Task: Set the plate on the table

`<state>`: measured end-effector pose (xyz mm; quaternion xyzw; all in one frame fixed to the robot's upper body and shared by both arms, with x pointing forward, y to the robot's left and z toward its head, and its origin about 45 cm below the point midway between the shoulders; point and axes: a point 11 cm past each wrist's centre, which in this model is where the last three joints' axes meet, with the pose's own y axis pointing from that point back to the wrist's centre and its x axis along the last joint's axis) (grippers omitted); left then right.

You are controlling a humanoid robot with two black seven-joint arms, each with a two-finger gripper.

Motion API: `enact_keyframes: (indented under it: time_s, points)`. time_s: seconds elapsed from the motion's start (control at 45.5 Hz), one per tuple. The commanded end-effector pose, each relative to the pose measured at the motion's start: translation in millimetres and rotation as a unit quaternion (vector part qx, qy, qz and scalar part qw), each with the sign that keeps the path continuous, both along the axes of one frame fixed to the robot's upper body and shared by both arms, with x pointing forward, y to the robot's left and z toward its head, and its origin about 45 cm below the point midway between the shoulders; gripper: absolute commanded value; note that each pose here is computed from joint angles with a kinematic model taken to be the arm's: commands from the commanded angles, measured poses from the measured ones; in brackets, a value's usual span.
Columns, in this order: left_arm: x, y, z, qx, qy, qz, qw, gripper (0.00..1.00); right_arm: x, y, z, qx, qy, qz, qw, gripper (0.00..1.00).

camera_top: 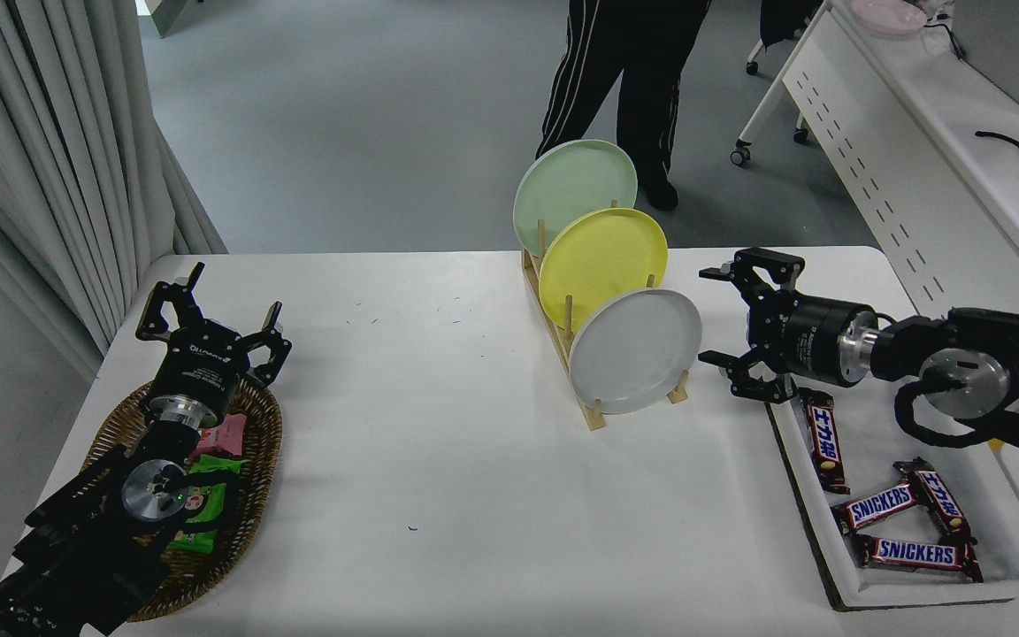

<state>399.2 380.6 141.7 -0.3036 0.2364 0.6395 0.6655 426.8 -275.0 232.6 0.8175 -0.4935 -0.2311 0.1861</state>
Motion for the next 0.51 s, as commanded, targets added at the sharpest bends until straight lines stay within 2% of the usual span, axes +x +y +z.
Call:
enact_keyframes:
  time_s: [0.0, 0.484]
  points:
    - [0.3, 0, 0, 0.000, -0.001, 0.000, 1.000, 1.00, 33, 10, -3, -0.034, 0.033, -0.044, 0.998, 1.00]
    - [0.2, 0, 0, 0.000, 0.000, 0.000, 1.000, 1.00, 48, 48, -2, 0.005, 0.034, -0.079, 0.996, 0.99]
